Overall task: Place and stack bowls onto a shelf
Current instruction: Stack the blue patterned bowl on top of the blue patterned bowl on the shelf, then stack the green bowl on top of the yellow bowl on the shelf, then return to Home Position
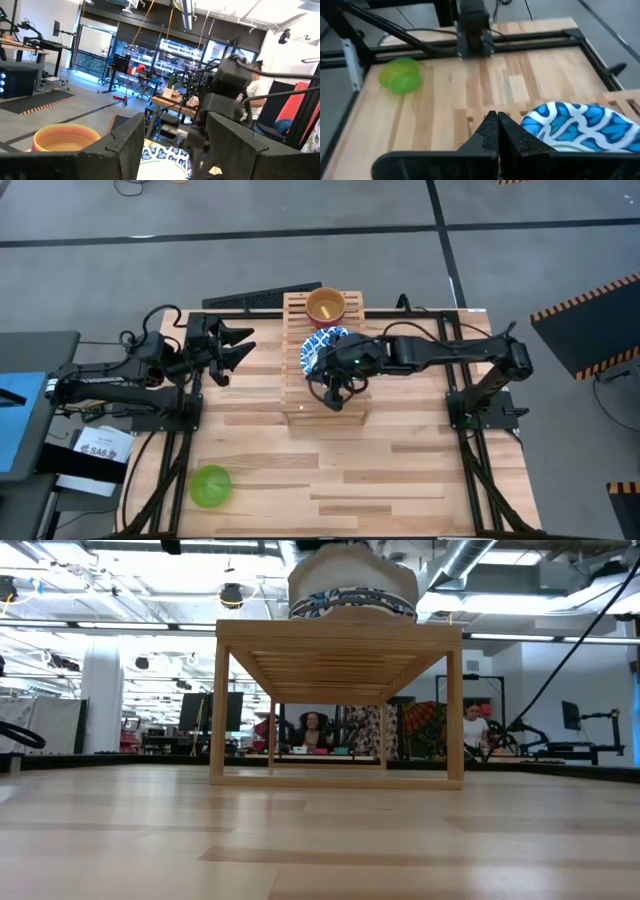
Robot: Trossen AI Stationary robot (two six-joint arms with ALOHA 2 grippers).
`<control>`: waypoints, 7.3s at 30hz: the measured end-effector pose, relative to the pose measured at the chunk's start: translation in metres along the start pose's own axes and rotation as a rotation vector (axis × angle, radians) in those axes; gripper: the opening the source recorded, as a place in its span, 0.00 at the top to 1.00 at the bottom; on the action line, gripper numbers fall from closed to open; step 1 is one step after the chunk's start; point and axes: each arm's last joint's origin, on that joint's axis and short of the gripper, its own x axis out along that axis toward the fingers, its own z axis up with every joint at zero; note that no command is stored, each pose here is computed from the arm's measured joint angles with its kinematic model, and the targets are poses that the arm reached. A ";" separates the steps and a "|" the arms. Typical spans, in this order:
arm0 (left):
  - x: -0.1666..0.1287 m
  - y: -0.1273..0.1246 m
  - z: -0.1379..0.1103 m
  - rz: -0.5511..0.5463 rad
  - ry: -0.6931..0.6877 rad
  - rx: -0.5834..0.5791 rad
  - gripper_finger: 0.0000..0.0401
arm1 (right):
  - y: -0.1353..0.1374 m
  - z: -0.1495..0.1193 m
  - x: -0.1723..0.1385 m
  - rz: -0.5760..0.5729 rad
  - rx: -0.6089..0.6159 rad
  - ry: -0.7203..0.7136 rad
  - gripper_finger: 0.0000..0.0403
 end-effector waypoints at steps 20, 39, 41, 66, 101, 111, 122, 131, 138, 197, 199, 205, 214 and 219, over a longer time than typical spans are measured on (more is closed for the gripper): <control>0.000 -0.003 -0.001 -0.104 0.032 -0.071 0.50 | -0.008 0.008 -0.057 -0.017 -0.036 0.002 0.94; 0.013 -0.040 -0.030 -0.207 0.431 -0.019 0.54 | -0.008 -0.093 -0.140 -0.060 0.274 -0.111 0.93; 0.013 -0.056 -0.041 -0.261 0.639 -0.011 0.56 | -0.011 -0.097 -0.143 -0.071 0.300 -0.157 0.93; -0.088 -0.145 -0.195 -0.440 1.832 0.572 0.62 | -0.020 -0.100 -0.130 -0.127 0.301 -0.112 0.93; -0.063 -0.113 -0.129 -0.538 1.838 -0.050 1.00 | -0.019 -0.101 -0.127 -0.130 0.298 -0.095 0.93; 0.037 -0.029 0.006 0.174 1.097 -0.325 1.00 | -0.019 -0.101 -0.127 -0.130 0.299 -0.095 0.93; 0.142 0.065 0.050 0.384 0.908 -0.137 1.00 | -0.019 -0.100 -0.126 -0.129 0.299 -0.102 0.93; 0.217 0.132 0.023 0.446 0.902 -0.129 1.00 | -0.019 -0.102 -0.120 -0.132 0.313 -0.077 0.93; 0.237 0.160 -0.002 0.501 0.936 -0.166 1.00 | -0.016 -0.102 -0.110 -0.128 0.308 -0.064 0.93; 0.208 0.156 -0.050 0.412 0.380 0.125 1.00 | -0.027 -0.076 -0.123 -0.138 0.206 -0.332 0.93; 0.208 0.156 -0.048 0.429 0.365 0.144 1.00 | -0.027 -0.076 -0.123 -0.139 0.206 -0.330 0.93; 0.207 0.157 -0.048 0.451 0.372 0.157 1.00 | -0.027 -0.076 -0.123 -0.140 0.196 -0.330 0.93; 0.194 0.115 -0.013 0.162 0.375 0.116 1.00 | -0.029 -0.075 -0.127 -0.152 0.161 -0.344 0.93; 0.180 0.069 -0.002 0.094 0.405 0.209 1.00 | -0.033 -0.074 -0.140 -0.169 0.140 -0.371 0.93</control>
